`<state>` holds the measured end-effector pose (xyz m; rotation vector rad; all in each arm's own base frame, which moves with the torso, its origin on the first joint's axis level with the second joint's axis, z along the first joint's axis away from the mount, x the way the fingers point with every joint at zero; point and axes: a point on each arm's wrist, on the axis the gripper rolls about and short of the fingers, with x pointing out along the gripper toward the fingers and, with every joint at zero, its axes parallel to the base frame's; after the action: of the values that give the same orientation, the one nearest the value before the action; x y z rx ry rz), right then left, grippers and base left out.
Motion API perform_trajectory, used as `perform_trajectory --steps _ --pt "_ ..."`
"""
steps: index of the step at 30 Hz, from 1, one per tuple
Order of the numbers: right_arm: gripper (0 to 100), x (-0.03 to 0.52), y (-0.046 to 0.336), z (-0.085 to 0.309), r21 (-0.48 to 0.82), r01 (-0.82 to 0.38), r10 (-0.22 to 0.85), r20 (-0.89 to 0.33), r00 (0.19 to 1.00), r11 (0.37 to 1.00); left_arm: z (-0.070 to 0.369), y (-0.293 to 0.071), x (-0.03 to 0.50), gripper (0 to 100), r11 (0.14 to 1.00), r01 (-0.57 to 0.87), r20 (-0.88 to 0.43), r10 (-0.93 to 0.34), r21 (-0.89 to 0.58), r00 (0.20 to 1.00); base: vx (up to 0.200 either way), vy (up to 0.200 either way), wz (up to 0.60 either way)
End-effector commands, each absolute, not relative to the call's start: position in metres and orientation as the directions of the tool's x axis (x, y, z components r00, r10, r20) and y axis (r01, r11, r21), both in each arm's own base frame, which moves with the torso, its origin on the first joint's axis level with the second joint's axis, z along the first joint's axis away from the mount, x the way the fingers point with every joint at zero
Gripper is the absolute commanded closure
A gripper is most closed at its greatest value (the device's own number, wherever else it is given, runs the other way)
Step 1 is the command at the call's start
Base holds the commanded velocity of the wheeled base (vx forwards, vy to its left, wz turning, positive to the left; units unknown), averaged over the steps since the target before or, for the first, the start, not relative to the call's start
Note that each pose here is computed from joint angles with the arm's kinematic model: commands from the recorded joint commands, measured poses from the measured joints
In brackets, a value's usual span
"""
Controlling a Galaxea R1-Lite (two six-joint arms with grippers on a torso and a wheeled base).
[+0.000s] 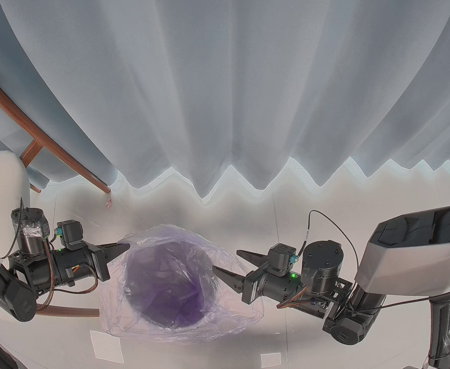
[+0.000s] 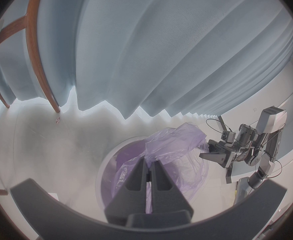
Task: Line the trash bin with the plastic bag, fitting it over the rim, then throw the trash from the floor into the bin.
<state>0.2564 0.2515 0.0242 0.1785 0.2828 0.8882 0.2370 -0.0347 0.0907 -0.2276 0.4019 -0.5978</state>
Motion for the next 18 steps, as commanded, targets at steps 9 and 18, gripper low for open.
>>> perform_trajectory --steps 9,18 --pt "100 0.268 0.254 0.033 0.450 -0.675 0.783 -0.097 0.614 0.585 0.088 -0.034 0.239 100 0.805 0.489 -0.309 -0.584 -0.335 0.750 0.000 0.000 0.00" --pt "100 0.290 0.248 0.044 0.555 -0.619 0.758 -0.032 0.652 0.556 0.081 -0.028 0.247 100 0.816 0.462 -0.318 -0.565 -0.347 0.761 0.000 0.000 0.00"
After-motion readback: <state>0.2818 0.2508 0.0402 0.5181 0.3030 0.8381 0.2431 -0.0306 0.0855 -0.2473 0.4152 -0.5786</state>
